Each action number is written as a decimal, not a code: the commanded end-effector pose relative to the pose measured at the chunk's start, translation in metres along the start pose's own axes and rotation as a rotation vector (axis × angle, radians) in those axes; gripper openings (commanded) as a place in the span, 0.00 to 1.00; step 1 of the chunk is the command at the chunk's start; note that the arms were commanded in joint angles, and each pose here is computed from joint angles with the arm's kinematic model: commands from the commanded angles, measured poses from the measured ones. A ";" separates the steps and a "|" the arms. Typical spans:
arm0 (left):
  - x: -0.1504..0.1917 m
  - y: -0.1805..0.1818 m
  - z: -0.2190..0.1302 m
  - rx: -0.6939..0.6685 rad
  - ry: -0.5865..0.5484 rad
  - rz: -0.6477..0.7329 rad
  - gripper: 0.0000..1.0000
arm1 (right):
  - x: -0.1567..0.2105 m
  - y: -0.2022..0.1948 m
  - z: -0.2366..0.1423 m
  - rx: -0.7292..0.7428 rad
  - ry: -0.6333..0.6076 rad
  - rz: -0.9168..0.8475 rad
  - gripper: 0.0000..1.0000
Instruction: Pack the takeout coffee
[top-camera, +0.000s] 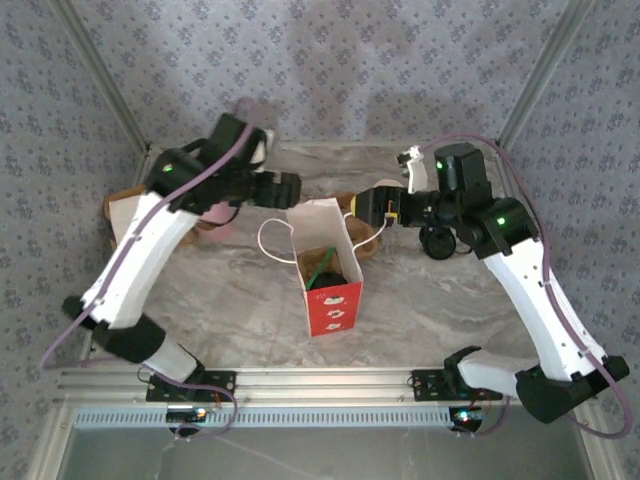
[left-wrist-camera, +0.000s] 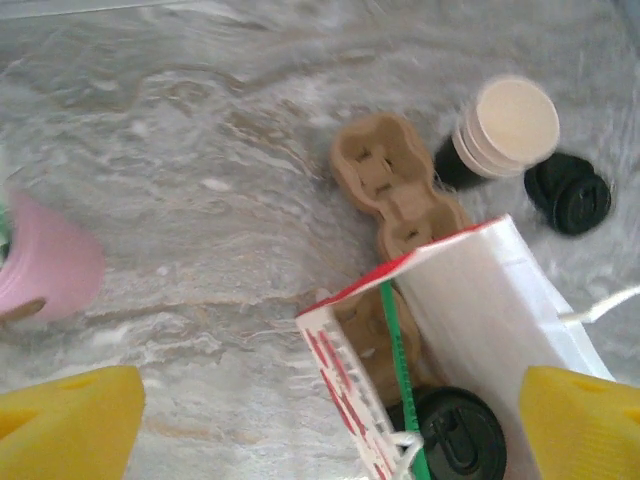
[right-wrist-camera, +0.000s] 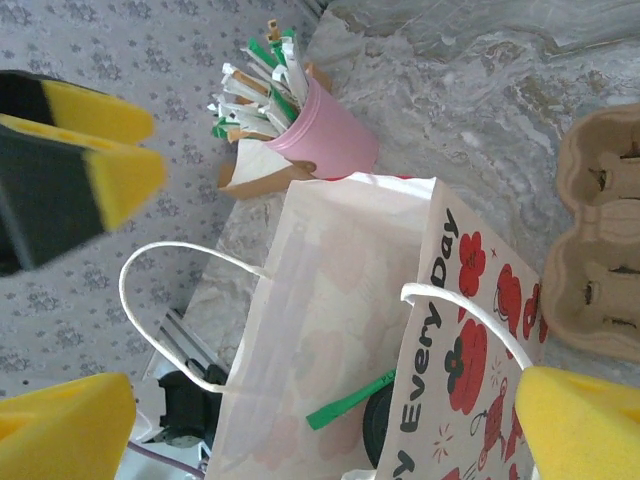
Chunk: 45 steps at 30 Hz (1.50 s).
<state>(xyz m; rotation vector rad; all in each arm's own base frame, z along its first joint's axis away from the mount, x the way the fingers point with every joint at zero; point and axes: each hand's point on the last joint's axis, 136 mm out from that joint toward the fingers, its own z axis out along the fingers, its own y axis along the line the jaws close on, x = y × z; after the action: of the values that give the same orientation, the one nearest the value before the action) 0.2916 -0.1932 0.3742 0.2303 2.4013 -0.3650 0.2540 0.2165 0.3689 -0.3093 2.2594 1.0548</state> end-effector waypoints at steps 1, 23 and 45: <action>-0.013 0.036 -0.021 -0.035 -0.112 -0.101 1.00 | -0.005 -0.002 0.004 0.030 0.016 -0.005 1.00; 0.052 0.314 0.004 -0.370 -0.131 -0.823 0.84 | -0.083 -0.009 0.099 0.044 0.071 -0.074 1.00; 0.093 0.411 0.107 -0.453 0.293 -0.908 0.55 | -0.072 -0.036 0.206 0.007 0.198 -0.157 1.00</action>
<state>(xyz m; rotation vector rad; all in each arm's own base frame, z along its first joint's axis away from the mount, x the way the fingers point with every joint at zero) 0.3933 0.1720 0.1539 -1.1559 2.5799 -0.2288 0.4121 0.3465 0.2965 -0.5760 2.3763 0.9724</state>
